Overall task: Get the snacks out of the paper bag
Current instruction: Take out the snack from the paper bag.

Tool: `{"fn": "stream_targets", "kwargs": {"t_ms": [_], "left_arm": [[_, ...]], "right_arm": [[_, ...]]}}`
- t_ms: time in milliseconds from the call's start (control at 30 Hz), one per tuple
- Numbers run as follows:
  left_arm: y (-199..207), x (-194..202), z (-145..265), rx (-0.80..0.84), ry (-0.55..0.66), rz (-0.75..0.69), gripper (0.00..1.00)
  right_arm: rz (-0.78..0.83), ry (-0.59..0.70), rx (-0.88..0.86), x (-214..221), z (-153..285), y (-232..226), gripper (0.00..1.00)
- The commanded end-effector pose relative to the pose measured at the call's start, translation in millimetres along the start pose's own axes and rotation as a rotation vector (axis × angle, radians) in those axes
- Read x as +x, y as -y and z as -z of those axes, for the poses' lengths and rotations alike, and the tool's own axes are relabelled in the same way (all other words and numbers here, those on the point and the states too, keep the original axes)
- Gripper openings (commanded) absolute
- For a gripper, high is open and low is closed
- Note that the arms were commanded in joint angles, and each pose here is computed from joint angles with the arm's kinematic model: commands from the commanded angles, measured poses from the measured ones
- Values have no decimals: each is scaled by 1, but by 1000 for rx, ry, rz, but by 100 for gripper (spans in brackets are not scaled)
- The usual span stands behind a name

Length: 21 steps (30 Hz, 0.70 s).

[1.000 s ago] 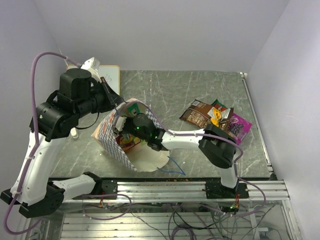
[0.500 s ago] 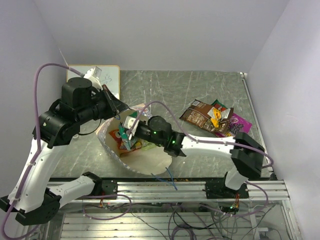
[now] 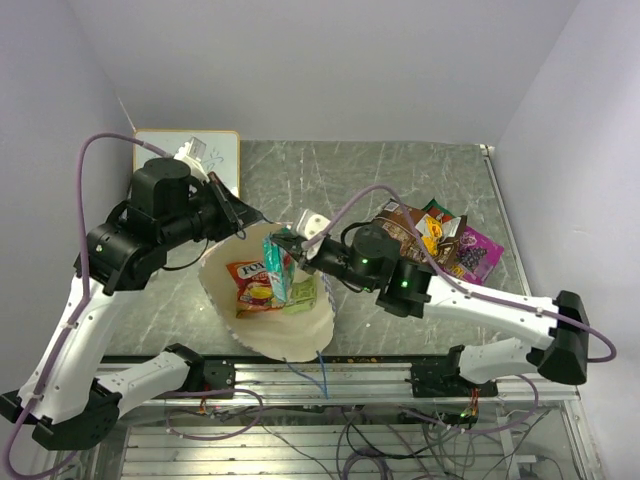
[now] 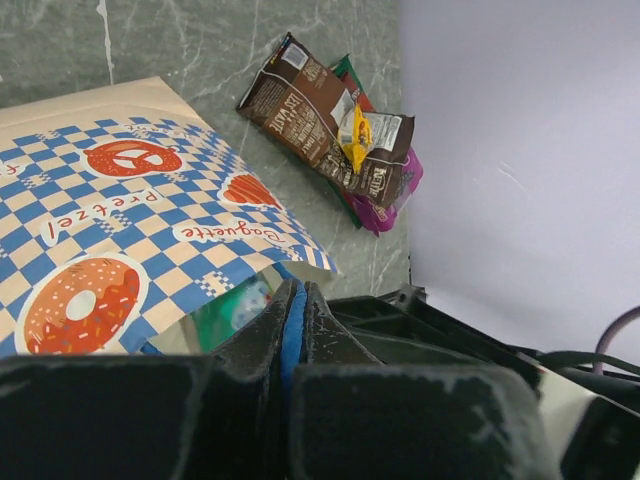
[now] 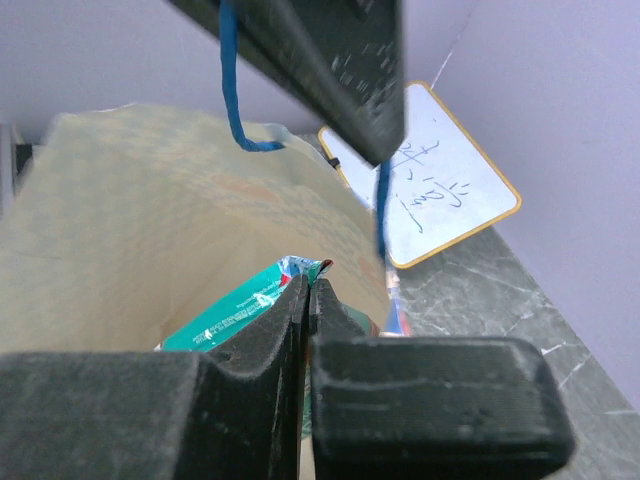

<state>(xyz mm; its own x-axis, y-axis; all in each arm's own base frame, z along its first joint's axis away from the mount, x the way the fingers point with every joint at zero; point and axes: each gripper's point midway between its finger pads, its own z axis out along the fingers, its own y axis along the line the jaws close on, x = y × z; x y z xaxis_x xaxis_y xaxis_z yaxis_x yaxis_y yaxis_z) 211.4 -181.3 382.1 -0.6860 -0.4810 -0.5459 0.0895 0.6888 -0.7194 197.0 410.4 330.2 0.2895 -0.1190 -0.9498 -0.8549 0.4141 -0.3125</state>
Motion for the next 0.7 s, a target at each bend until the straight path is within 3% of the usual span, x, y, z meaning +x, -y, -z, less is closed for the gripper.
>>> {"fn": "stream_targets", "kwargs": {"t_ms": [0, 233, 667], "left_arm": [[16, -3, 0, 76, 13, 24, 7], [9, -2, -8, 31, -5, 25, 7], [-19, 3, -17, -96, -11, 18, 7]], "right_arm": [[-56, 20, -7, -23, 17, 3, 0], [-130, 84, -97, -55, 24, -8, 0], [-217, 219, 1, -142, 52, 31, 0]]}}
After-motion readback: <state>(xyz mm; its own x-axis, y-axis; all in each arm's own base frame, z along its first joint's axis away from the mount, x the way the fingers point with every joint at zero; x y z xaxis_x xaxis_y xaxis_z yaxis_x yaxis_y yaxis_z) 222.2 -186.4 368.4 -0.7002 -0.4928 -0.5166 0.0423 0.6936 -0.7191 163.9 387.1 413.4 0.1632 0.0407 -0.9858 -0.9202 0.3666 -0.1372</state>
